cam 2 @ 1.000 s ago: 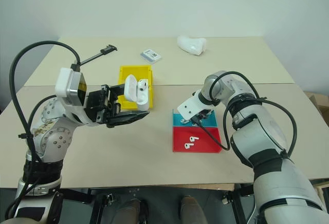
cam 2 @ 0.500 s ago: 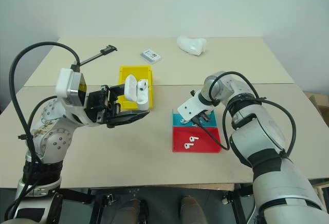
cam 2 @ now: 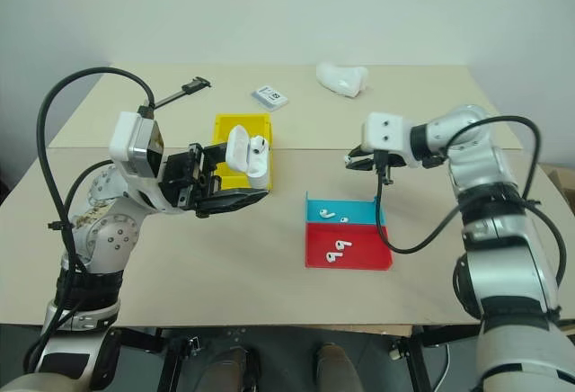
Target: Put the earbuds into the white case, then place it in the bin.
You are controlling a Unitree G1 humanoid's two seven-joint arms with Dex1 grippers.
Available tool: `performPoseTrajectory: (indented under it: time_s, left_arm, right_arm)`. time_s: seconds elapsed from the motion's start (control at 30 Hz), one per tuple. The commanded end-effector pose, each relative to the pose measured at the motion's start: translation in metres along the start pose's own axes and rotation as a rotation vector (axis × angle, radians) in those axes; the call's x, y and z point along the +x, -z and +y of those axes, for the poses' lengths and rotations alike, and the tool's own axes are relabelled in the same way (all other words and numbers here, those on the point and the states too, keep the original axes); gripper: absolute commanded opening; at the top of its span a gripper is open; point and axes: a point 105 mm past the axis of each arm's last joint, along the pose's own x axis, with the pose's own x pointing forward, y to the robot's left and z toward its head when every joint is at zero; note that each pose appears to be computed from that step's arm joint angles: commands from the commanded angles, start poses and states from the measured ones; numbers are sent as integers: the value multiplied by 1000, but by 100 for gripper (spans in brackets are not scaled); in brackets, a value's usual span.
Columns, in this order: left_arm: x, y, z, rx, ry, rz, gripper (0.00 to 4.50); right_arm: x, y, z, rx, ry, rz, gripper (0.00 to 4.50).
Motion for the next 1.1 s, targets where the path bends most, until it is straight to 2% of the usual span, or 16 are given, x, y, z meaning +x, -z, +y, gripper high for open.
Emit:
performPoseTrajectory:
  time_s: [0.03,0.17,0.3,0.4,0.67,0.97,1.1]
  left_arm:
    - [7,-7,3,42,33,-28,272]
    - [13,-3,7,26,58,-49,272]
    - [19,-1,7,11,91,-61,272]
    - [25,0,8,8,106,-69,272]
    - [27,1,7,-7,125,-69,272]
    - [25,1,6,1,119,-62,272]
    - [26,1,5,5,117,-59,272]
  right_arm:
    - [-42,-69,4,286,89,-358,62]
    - [-66,-118,38,508,36,-625,62]
    - [-65,-148,63,594,-6,-748,62]
    - [-59,-159,77,609,1,-761,62]
    - [-43,-170,88,647,-36,-742,62]
    - [-40,-168,93,619,-50,-697,62]
    - [-40,-166,95,587,-59,-664,196]
